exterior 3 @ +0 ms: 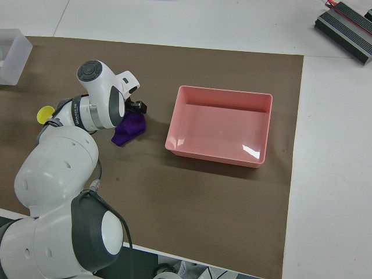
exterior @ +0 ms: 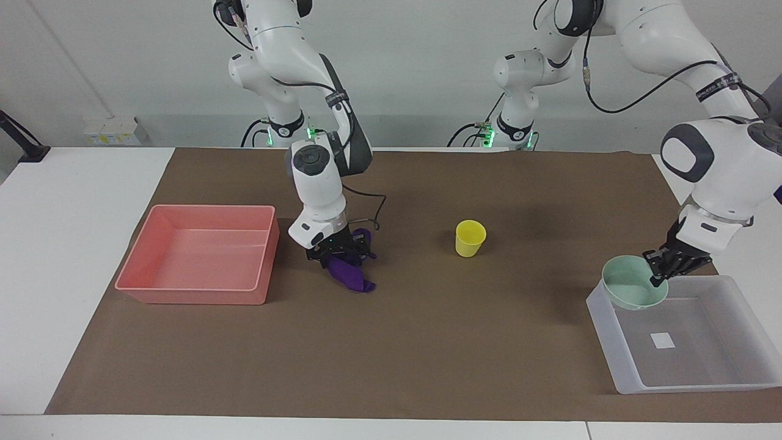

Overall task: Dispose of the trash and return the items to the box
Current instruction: 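Lift the bowl into the white box while the right gripper reaches the cloth, then grasp the purple cloth with the right gripper, then carry the cloth into the pink bin while the left gripper releases the bowl, then reach the left gripper to the yellow cup and grasp its rim, then lift the cup toward the white box while the right gripper withdraws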

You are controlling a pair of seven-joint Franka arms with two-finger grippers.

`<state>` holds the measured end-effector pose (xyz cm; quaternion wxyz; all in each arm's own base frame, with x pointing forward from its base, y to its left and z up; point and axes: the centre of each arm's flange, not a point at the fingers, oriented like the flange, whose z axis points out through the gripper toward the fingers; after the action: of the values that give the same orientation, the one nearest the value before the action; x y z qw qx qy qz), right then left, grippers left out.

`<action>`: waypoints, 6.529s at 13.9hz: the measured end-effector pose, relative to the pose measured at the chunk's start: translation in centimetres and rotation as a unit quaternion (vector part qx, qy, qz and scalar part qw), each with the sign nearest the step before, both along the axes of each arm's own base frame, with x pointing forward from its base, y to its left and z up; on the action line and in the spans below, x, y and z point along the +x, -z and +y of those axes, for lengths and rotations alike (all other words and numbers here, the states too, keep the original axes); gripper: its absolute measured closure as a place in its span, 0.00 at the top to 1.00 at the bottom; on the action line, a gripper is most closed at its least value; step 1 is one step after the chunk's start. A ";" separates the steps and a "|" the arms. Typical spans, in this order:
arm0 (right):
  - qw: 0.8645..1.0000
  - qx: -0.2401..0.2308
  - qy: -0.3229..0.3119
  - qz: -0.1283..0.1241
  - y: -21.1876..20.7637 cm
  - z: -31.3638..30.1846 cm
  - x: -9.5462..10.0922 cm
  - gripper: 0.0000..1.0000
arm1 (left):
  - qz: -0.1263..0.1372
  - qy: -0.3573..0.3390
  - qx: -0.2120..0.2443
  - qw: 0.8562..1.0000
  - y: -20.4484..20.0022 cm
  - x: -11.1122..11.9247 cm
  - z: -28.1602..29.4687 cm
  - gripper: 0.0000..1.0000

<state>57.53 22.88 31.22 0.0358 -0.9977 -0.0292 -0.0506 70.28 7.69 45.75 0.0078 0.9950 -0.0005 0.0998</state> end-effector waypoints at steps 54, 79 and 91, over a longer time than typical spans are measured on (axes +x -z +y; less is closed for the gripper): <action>0.999 -0.033 0.018 0.026 -1.8 -32.7 -1.2 0.21 | 0.033 0.125 0.006 0.992 5.7 -14.4 -25.4 1.00; 0.996 -0.026 0.058 0.054 -30.8 -27.5 -2.9 1.00 | -0.032 0.009 -0.032 0.999 4.1 -15.4 -25.2 0.03; 0.996 -0.045 0.056 0.058 -32.2 -27.7 -5.5 1.00 | -0.102 -0.032 -0.001 0.994 -2.6 -4.9 -6.3 0.03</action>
<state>52.04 -4.82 63.39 -0.0108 -0.9996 0.0266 0.0066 65.39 1.41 48.31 0.0053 0.9792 0.0308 0.2005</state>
